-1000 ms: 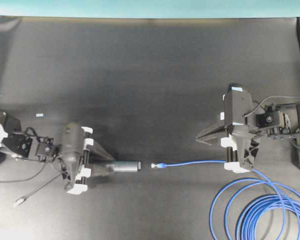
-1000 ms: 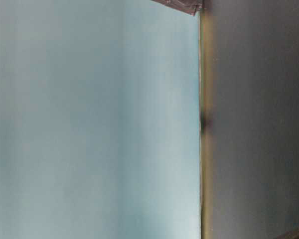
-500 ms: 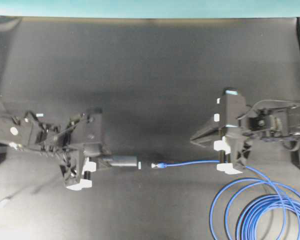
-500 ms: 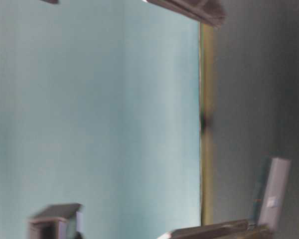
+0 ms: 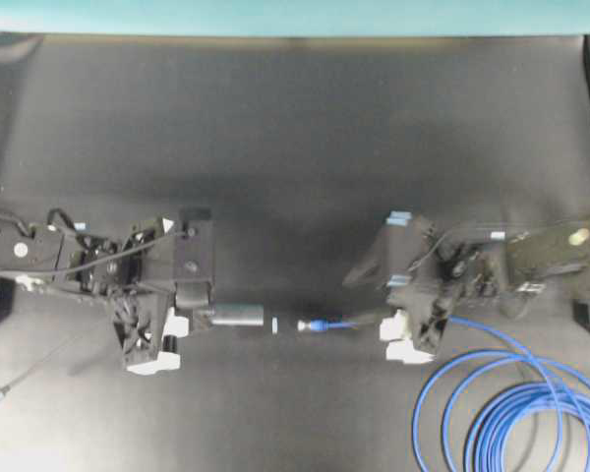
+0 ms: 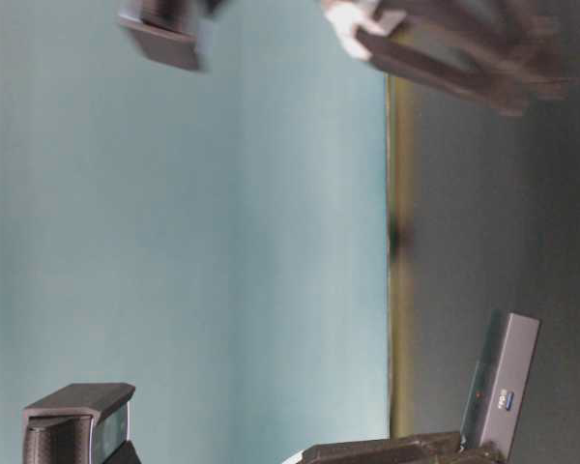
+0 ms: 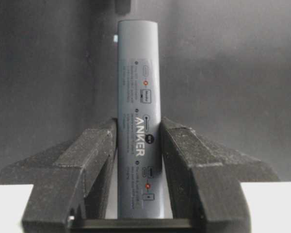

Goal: Insert the LAN cable into the hub.
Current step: 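Close the right gripper on the blue LAN cable behind its plug, then push the blue plug leftward into the hub's end port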

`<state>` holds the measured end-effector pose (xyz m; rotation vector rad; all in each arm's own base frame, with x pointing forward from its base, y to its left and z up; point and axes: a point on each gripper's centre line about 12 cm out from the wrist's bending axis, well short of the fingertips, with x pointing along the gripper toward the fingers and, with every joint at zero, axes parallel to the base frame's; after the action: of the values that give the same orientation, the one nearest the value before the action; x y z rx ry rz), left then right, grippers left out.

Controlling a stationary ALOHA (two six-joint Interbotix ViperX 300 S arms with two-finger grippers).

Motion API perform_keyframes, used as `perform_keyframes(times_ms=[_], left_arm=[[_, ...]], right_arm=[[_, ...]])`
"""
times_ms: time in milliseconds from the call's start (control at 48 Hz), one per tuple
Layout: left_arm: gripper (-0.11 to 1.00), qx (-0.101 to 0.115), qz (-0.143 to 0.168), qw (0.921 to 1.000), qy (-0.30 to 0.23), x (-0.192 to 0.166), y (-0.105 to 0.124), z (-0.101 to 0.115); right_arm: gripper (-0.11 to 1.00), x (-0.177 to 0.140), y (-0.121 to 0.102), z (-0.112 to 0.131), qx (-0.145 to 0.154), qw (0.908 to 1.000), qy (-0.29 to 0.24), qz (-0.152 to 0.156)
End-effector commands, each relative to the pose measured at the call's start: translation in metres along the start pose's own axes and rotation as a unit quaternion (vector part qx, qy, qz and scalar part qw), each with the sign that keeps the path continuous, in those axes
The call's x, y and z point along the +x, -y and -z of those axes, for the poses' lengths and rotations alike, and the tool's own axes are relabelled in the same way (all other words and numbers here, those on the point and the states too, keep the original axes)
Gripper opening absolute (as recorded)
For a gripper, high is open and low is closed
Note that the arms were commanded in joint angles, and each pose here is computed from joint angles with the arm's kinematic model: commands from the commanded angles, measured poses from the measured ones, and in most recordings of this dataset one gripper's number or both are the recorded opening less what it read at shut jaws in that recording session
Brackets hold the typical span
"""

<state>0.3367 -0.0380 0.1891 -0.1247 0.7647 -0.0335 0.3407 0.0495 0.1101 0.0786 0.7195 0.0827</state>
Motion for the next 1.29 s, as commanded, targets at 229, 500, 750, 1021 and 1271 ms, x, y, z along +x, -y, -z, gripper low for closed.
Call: perform_keyframes(times_ms=[229,500,750,1021,1271], left_arm=[[0.29,-0.003,0.003,0.9999,0.016,-0.005,0.002,-0.009],[0.29,-0.003,0.003,0.9999,0.014,-0.006,0.002,-0.007],[0.29,-0.002,0.004,0.9999,0.015,-0.006,0.003,-0.007],[0.29,-0.003,0.007,0.9995,0.029,-0.004,0.002,-0.010],[0.29,0.005,0.006,0.9995,0.030,-0.005,0.003,-0.013]], right_arm=[[0.61,0.023,-0.012,-0.003,-0.006,0.9996,0.024,-0.014],[0.61,0.032,-0.010,0.007,-0.006,0.9990,0.042,-0.014],[0.60,0.037,-0.008,0.016,-0.005,0.9987,0.048,-0.013],[0.33,0.043,-0.006,0.019,0.001,0.9979,0.063,-0.011],[0.12,0.033,-0.002,0.020,0.051,0.9930,0.107,-0.001]])
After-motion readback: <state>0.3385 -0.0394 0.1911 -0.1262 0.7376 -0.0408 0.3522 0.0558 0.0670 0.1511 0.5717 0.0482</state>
